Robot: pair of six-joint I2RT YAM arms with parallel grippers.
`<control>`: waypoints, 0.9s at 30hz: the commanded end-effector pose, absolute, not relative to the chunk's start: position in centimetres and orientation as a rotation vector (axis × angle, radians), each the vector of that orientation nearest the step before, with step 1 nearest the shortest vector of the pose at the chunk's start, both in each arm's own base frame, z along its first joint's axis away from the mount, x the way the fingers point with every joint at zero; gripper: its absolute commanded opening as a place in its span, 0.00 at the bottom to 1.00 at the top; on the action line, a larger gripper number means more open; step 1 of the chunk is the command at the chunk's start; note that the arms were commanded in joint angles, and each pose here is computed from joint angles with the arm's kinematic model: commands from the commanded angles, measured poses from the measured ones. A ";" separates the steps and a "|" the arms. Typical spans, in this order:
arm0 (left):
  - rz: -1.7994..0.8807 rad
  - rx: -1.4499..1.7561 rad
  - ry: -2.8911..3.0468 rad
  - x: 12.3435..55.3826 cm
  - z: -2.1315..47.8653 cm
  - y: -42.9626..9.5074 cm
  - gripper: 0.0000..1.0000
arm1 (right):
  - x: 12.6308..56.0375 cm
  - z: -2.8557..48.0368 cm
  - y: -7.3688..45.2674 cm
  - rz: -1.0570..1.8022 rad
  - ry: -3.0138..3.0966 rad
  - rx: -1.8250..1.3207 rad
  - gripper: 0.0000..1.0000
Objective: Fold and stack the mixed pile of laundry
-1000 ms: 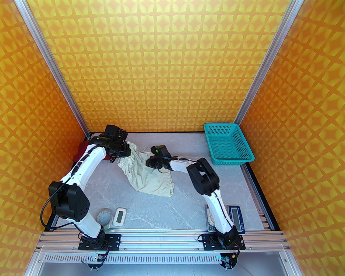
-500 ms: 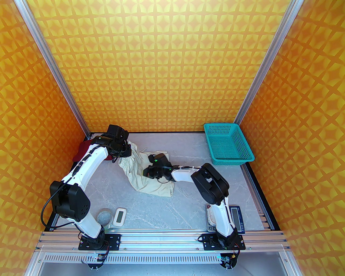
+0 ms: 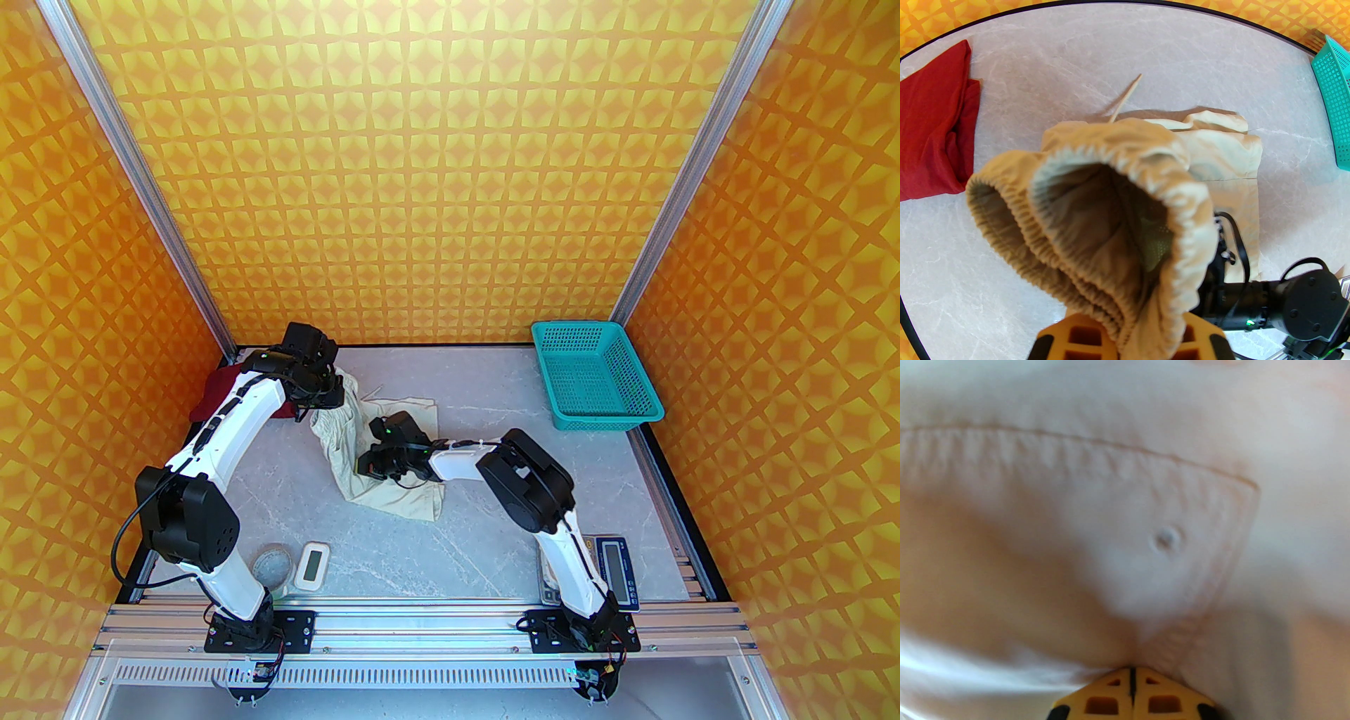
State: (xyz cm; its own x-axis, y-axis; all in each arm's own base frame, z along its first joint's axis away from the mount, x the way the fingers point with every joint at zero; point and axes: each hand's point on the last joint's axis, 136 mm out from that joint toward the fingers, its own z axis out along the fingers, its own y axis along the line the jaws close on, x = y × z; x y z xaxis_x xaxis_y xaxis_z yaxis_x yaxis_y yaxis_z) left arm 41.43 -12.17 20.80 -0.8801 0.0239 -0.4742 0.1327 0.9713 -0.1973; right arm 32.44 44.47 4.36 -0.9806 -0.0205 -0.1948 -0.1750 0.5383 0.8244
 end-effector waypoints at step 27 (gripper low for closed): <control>-0.150 0.200 2.613 41.5 21.7 -13.2 0.00 | 28.7 6.7 43.0 1.316 2.632 -0.187 0.00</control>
State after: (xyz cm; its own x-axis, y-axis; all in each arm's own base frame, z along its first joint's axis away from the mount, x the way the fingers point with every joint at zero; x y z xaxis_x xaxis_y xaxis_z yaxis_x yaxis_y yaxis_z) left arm 41.49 -13.20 21.37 -0.8654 0.0737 -0.4956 0.1587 0.9785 -0.1317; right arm 27.66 44.85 3.06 -0.9890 -0.0566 -0.1363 -0.1428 0.6008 0.7866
